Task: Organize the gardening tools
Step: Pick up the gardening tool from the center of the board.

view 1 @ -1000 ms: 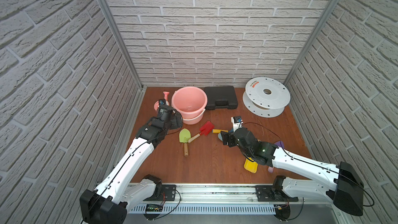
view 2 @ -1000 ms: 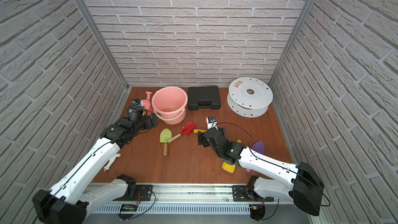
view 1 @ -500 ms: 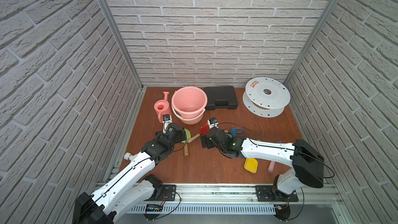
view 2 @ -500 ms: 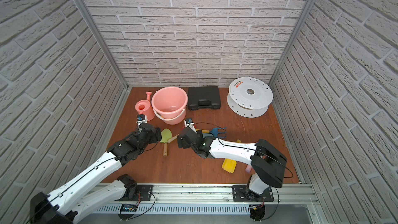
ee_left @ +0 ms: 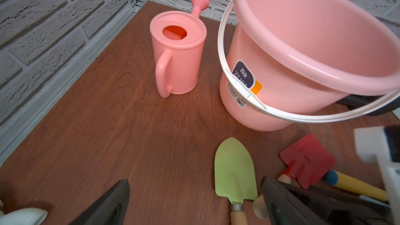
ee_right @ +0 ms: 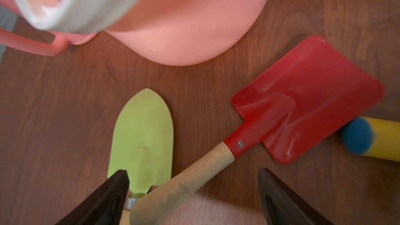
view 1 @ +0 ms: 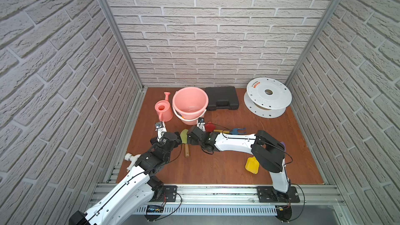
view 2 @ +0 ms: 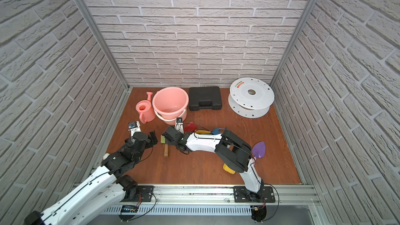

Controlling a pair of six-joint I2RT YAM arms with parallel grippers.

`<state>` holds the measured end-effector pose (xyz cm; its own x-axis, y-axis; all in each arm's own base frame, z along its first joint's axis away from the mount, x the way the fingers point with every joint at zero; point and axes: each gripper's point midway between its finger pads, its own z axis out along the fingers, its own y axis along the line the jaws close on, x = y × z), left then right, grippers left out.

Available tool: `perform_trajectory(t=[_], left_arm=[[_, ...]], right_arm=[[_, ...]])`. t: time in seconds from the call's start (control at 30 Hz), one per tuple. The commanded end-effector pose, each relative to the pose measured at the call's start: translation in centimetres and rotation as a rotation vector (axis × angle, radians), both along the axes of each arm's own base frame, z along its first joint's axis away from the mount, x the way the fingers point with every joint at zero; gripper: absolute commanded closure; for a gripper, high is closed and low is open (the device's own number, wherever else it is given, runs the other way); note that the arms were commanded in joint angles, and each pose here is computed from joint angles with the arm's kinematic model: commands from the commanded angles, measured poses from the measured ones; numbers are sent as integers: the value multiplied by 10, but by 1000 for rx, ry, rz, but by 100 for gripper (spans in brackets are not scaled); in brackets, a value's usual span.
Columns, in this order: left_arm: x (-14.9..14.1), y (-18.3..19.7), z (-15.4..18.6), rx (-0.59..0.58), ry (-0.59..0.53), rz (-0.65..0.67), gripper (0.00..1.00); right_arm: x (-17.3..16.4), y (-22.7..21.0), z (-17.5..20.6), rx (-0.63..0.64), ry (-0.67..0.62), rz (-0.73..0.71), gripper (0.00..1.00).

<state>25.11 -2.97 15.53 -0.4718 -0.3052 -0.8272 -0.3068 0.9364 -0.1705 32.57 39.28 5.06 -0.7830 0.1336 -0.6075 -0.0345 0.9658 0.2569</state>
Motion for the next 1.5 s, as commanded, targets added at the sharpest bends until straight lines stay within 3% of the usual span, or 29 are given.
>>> perform_trajectory(t=[0.0,0.37,0.63,0.77,1.07,1.27,1.47], left_arm=[[5,-5,6,-26,-36,-15,2],[3,-10,9,-53,-59,-35,2],[2,-6,5,-43,-61,-24,2],[4,-11,5,-51,-78,-55,2],[12,-34,13,-120,-94,-142,2],[23,-70,46,-212,-136,-297,2],[36,-90,67,-219,-118,-365,9]], right_arm=[[-6,-9,-9,-44,29,-28,5],[-27,-52,-7,-131,26,9,25],[-34,-52,-8,-119,45,45,77],[-35,-60,2,-114,18,33,96],[-36,-85,56,-115,-129,63,97],[-37,-98,98,-125,-298,146,97],[-38,-111,123,-124,-413,166,97]])
